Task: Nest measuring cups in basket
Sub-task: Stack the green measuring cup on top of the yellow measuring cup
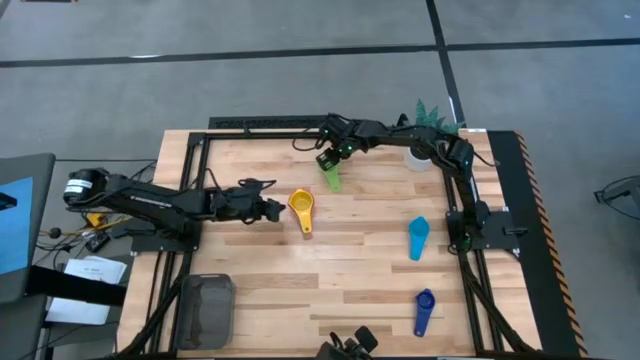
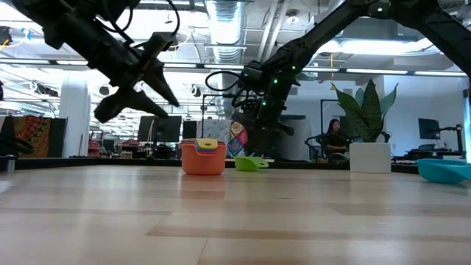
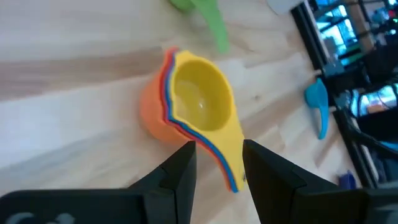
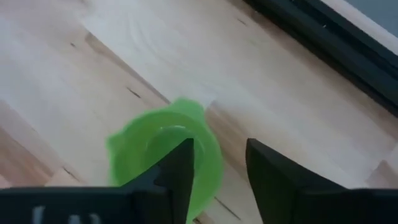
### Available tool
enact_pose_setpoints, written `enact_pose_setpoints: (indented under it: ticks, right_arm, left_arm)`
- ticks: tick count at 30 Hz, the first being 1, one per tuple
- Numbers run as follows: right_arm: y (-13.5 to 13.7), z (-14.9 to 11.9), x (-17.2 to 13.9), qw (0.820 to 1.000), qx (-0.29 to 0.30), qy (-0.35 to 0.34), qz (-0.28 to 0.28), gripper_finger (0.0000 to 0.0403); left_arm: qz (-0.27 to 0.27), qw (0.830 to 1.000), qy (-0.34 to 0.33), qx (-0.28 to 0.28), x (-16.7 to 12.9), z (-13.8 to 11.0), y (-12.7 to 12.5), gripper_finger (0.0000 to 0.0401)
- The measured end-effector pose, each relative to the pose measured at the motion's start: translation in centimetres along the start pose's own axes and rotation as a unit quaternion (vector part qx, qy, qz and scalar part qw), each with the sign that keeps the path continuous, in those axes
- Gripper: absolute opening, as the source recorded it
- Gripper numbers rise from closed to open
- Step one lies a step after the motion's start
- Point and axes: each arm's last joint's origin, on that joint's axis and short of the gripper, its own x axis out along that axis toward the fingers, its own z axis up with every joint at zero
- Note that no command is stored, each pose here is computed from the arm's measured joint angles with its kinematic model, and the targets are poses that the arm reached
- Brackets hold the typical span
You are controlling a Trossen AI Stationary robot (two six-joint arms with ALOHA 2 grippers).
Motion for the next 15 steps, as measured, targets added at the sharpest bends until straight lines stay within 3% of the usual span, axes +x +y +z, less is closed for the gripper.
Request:
enact_pose_setpoints:
  ticks: [9, 15]
  right_arm:
    - [0.28, -0.21, -0.02, 1.000, -0.004, 0.010, 0.014, 0.0101]
    - [0.49, -0.46, -0.04, 1.000, -0.007, 0.020, 0.017, 0.0111]
  left_arm:
    - [0.009, 1.000, -0.024, 0.003, -0.60, 0.79, 0.16, 0.0119]
    - [0.010, 1.000, -0.027, 0.004, -0.58, 0.89, 0.19, 0.0119]
